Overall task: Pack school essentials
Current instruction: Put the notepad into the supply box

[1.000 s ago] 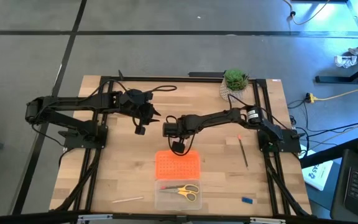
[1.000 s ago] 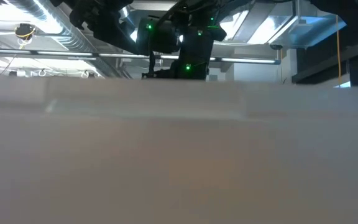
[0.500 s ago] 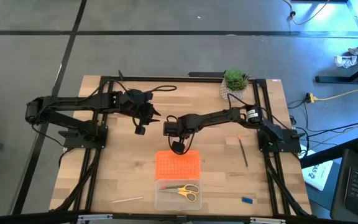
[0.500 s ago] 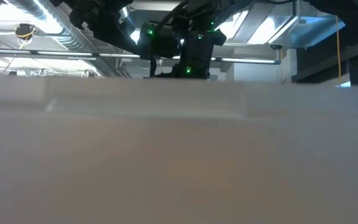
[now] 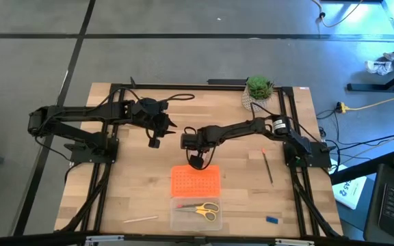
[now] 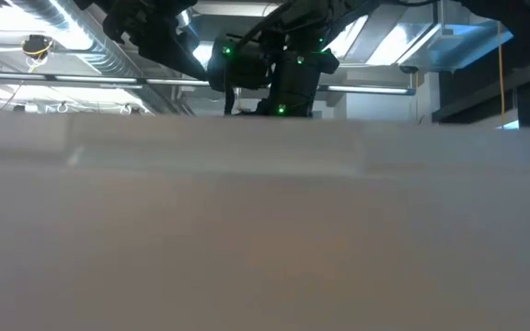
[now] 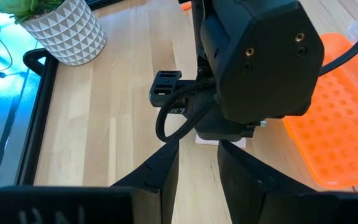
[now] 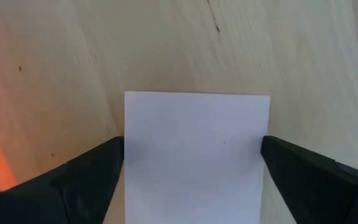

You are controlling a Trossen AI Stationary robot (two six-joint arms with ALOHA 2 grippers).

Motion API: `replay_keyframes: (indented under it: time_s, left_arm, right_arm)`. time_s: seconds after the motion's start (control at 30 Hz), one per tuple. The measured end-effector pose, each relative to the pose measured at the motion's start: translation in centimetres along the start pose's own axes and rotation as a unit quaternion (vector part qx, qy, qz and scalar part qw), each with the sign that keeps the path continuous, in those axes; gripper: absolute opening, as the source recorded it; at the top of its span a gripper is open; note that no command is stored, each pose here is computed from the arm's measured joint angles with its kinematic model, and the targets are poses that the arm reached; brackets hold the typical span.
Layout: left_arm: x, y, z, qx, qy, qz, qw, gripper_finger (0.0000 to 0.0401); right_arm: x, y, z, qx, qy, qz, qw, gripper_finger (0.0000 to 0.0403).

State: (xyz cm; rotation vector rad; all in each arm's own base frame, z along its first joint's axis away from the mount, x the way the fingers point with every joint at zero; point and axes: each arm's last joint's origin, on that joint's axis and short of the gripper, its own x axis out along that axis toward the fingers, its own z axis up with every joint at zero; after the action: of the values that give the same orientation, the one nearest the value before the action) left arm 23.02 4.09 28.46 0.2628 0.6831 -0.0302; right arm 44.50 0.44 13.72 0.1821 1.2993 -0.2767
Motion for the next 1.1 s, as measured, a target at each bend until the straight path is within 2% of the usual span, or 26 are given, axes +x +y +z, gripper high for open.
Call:
replay_keyframes:
  time_s: [0.97,1.1]
  left_arm:
    - [0.0,0.0,0.0,0.0,0.0,0.0,1.0,0.0104]
    - [0.0,0.0,0.0,0.0,0.0,0.0,1.0,0.0104]
  right_arm:
    - [0.18,0.0,-0.11,-0.002,0.003,-0.005,1.0,0.0383]
    - [0.18,0.0,-0.11,-0.002,0.003,-0.005,1.0,0.0369]
